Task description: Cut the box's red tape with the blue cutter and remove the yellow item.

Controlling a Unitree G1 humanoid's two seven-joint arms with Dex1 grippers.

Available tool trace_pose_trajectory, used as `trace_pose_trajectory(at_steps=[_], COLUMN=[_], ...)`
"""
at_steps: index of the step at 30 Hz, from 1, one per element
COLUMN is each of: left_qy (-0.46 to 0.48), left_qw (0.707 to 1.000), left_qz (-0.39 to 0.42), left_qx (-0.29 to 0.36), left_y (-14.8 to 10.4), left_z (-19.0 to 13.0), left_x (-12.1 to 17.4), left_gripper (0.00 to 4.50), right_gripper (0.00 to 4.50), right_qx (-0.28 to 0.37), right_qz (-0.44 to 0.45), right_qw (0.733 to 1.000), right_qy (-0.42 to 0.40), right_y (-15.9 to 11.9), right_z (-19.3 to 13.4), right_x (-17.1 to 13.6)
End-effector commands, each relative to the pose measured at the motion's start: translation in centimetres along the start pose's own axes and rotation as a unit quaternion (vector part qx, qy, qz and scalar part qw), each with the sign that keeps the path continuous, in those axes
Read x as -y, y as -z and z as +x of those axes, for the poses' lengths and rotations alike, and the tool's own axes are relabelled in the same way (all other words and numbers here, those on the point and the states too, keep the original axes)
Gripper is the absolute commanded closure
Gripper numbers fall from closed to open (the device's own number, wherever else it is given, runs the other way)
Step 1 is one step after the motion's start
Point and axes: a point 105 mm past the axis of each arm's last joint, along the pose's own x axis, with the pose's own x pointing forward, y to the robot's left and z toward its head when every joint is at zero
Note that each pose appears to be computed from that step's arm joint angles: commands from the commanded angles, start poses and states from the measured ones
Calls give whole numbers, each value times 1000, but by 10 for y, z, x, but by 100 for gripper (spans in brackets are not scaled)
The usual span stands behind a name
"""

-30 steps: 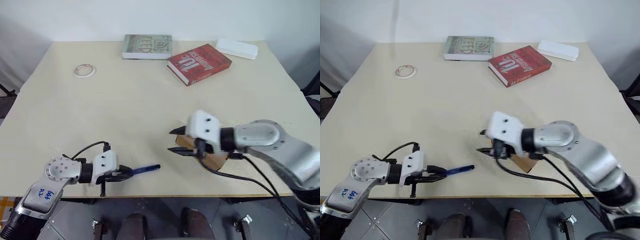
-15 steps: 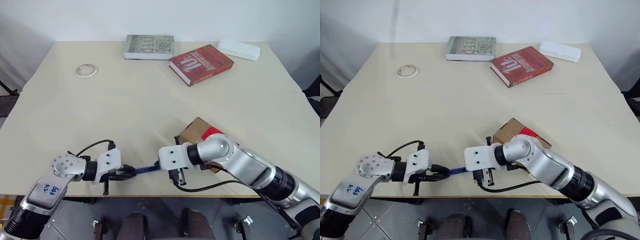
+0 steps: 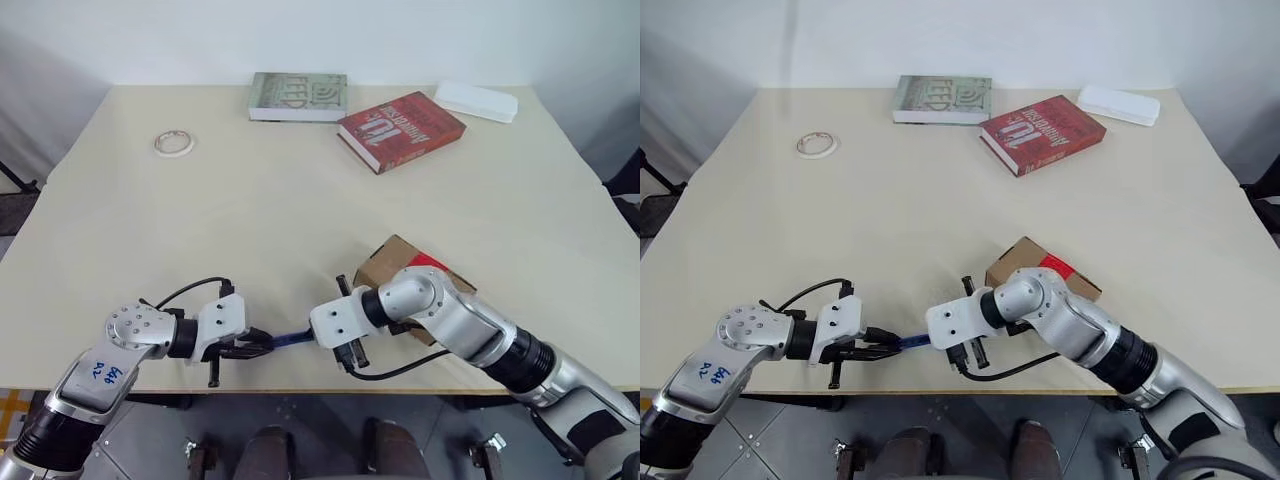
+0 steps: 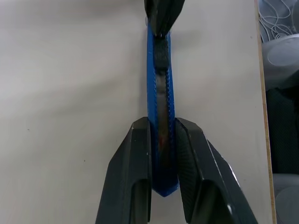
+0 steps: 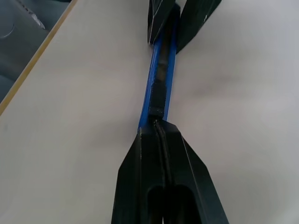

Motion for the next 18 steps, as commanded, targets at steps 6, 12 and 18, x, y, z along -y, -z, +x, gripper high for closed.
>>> trace_pose_trajectory(at_steps=[6, 12, 18], left_qy=[16, 9, -23], left_qw=[1000, 1000, 1000], left_qz=[-18, -19, -8], left_qx=[-15, -20, 2], left_y=[9, 12, 7], left_z=[7, 4, -4], left_x=[7, 4, -9], left_gripper=[409, 409, 409], right_gripper=[446, 446, 408], right_qx=[0, 26, 120], right_qz=[9, 25, 122], right_qw=[1000, 999, 984], right_qy=[-17, 3, 59], right_y=[1, -10, -31], right_z=[25, 14, -23], right_x=[1, 12, 31])
